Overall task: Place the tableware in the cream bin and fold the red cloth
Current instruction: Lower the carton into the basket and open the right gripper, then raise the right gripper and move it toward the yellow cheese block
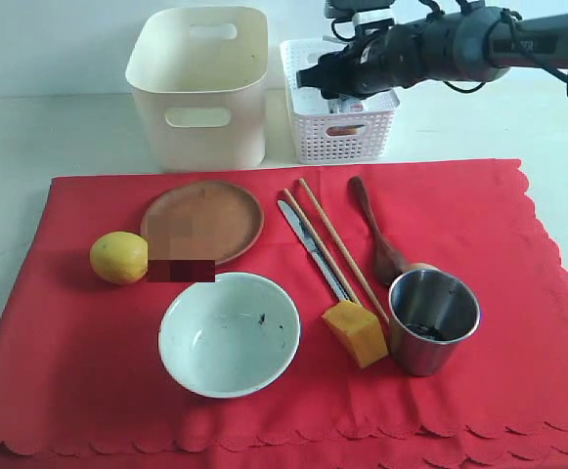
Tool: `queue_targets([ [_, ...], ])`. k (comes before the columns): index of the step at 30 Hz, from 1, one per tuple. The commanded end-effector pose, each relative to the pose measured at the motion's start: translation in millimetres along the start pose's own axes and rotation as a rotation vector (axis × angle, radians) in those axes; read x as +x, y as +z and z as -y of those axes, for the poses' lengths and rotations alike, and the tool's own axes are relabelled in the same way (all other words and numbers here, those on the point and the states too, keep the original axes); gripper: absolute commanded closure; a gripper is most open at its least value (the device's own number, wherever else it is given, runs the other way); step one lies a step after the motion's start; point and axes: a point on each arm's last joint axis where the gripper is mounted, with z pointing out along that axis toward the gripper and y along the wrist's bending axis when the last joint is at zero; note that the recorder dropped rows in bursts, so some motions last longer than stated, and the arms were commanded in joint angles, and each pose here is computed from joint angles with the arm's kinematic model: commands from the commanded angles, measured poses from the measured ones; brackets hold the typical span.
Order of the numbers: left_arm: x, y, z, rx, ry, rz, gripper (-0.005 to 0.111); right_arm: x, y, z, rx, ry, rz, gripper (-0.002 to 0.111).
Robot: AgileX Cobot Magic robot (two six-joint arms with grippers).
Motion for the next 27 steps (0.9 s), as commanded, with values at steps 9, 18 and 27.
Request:
queue_targets([
  [9, -2, -1, 0.1, 0.001, -0.003, 0.019, 0.107, -11, -1, 1, -0.006, -0.074, 0.083, 0.059],
  [18, -2, -1, 0.1, 0.001, -0.003, 0.019, 0.107, -42, -28, -2, -0.008, -0.079, 0.149, 0.034],
  [27, -2, -1, 0.1, 0.001, -0.003, 0.019, 0.107, -75, -83, -2, 0.016, -0.071, 0.059, 0.034],
])
